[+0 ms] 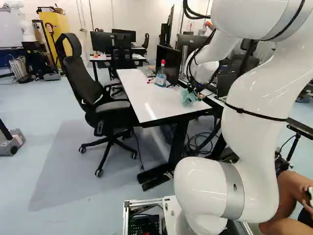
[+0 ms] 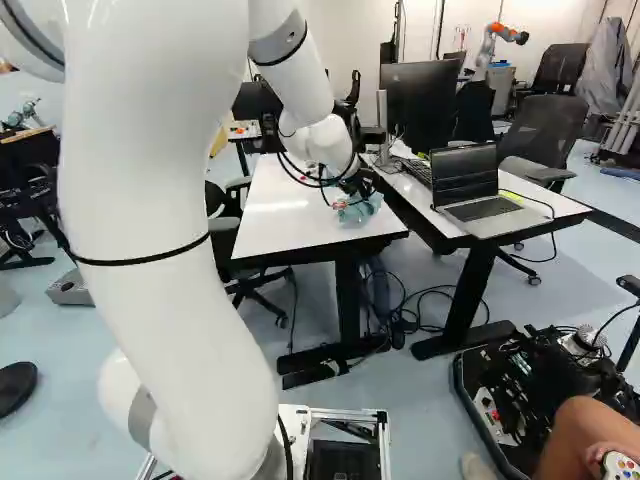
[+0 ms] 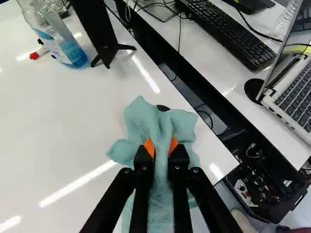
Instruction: Clean the table with the green towel
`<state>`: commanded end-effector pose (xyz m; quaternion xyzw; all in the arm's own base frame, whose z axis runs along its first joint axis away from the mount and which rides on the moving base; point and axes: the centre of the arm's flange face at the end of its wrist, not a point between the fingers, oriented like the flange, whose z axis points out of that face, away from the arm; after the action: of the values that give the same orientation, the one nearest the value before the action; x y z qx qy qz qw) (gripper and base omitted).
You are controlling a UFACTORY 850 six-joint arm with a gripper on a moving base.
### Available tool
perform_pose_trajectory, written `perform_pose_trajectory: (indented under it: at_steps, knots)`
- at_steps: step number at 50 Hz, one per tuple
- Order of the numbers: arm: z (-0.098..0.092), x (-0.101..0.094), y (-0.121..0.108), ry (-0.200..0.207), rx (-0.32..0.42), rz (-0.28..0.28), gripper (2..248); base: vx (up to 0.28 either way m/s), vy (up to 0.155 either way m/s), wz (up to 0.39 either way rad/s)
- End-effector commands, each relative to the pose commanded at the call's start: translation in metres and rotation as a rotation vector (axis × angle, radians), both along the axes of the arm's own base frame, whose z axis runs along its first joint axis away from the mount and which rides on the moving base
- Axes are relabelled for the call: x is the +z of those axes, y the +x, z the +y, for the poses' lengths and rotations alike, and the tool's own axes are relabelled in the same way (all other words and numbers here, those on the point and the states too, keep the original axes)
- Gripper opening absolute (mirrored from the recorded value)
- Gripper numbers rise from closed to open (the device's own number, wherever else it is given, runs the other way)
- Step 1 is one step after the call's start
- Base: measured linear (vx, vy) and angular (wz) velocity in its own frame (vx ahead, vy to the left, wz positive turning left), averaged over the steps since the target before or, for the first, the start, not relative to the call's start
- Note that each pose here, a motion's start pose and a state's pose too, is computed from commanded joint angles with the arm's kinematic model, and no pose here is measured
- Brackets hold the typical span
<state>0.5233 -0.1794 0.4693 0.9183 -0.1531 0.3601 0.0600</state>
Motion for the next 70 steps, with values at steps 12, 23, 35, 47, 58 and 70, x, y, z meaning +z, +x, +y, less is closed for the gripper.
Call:
perform_pose_trajectory:
  at_steps: [12, 23, 35, 47, 58, 70]
  knots:
    - [-0.02, 0.0, -0.007, 0.0, -0.039, 0.0, 49, 0.0, 0.0, 0.0]
    - [-0.028, 0.0, -0.011, 0.0, -0.055, 0.0, 49, 0.0, 0.0, 0.0]
    - [-0.028, 0.0, -0.011, 0.0, -0.055, 0.0, 61, 0.0, 0.0, 0.0]
    - [-0.028, 0.0, -0.011, 0.0, -0.055, 0.0, 130, 0.0, 0.0, 0.0]
    - [-0.028, 0.0, -0.011, 0.0, -0.055, 0.0, 202, 0.0, 0.0, 0.0]
    - [-0.028, 0.0, -0.011, 0.0, -0.055, 0.0, 247, 0.0, 0.0, 0.0]
